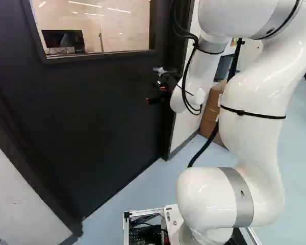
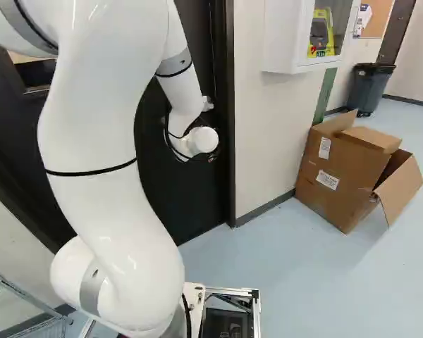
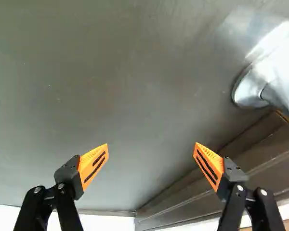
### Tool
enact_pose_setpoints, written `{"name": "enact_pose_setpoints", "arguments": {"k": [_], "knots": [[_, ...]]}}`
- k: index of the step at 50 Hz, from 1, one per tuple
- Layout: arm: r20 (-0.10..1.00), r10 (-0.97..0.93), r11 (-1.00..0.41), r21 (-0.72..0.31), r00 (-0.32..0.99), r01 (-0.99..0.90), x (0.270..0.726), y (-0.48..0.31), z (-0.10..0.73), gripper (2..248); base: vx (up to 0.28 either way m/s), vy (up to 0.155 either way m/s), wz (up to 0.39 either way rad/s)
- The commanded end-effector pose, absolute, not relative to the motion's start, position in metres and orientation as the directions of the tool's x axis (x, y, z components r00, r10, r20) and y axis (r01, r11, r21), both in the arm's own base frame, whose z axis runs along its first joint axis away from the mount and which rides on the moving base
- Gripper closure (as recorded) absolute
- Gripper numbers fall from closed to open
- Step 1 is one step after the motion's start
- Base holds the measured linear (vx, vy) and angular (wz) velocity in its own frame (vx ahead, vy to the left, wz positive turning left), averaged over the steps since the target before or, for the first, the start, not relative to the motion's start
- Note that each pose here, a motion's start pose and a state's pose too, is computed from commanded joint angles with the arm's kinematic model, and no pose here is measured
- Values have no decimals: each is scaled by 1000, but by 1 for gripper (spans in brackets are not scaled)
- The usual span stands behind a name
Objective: Open the door and move inside
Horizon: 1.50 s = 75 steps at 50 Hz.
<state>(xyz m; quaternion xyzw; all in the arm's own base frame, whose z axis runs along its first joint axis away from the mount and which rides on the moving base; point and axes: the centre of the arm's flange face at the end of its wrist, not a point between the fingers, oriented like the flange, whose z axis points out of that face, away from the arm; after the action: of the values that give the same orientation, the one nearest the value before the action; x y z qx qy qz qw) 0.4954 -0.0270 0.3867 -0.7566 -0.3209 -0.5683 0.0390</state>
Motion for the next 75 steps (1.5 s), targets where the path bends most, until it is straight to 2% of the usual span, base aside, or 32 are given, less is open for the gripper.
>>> {"name": "enact_pose_setpoints", "arguments": {"k": [43,75], "knots": [[879,433,-795,268,199,545,500,-29,356,3,0,0,0],[925,373,-792,276,73,545,524,-25,366,3,0,0,0]]}}
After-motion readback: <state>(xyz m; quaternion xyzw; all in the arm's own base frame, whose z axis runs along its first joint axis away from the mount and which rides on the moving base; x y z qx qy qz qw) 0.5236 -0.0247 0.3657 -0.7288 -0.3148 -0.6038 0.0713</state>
